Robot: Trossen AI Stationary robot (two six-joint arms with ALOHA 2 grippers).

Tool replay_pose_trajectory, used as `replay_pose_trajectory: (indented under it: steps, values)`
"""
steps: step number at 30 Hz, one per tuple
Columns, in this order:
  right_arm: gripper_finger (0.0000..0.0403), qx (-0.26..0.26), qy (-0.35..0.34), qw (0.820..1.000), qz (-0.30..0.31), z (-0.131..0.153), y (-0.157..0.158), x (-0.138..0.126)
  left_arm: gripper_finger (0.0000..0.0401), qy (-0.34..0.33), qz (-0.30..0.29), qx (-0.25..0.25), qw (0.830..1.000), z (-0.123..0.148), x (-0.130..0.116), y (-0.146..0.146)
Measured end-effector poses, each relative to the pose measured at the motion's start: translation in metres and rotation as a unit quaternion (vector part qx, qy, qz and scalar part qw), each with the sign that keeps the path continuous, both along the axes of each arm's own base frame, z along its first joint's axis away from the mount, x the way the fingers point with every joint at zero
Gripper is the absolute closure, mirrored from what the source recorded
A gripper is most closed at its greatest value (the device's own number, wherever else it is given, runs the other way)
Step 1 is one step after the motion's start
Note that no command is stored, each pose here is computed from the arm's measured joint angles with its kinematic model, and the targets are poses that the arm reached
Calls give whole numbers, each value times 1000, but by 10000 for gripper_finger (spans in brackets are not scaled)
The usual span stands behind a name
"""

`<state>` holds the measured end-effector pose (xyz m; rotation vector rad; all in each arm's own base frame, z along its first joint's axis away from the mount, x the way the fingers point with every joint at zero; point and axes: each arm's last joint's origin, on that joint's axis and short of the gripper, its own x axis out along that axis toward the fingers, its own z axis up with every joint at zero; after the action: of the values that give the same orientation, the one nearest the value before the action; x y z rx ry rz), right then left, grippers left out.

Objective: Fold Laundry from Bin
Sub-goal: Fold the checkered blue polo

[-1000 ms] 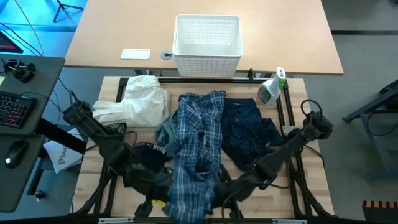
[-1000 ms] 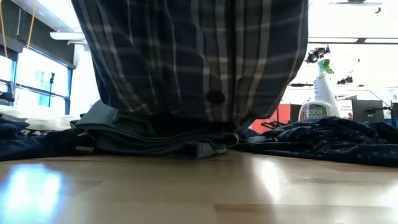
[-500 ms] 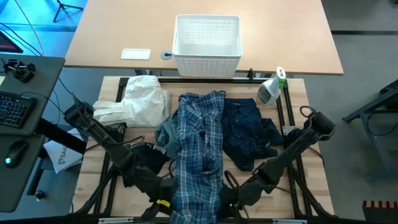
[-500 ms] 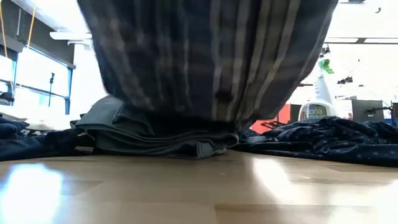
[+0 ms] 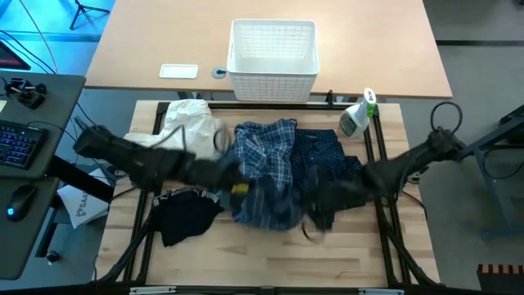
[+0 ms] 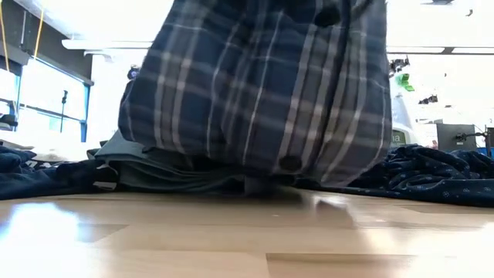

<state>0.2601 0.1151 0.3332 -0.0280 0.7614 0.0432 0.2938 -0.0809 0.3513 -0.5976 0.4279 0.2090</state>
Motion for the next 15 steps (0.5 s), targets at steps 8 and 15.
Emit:
replay_pose_trajectory:
  steps: [8,15]
  values:
    - [403,-71,24,987,-140,6,-105,9,401,136,151,26,979,-21,-4,92]
    - [403,-37,3,986,-164,-5,-182,31,401,253,163,85,950,-34,-22,131]
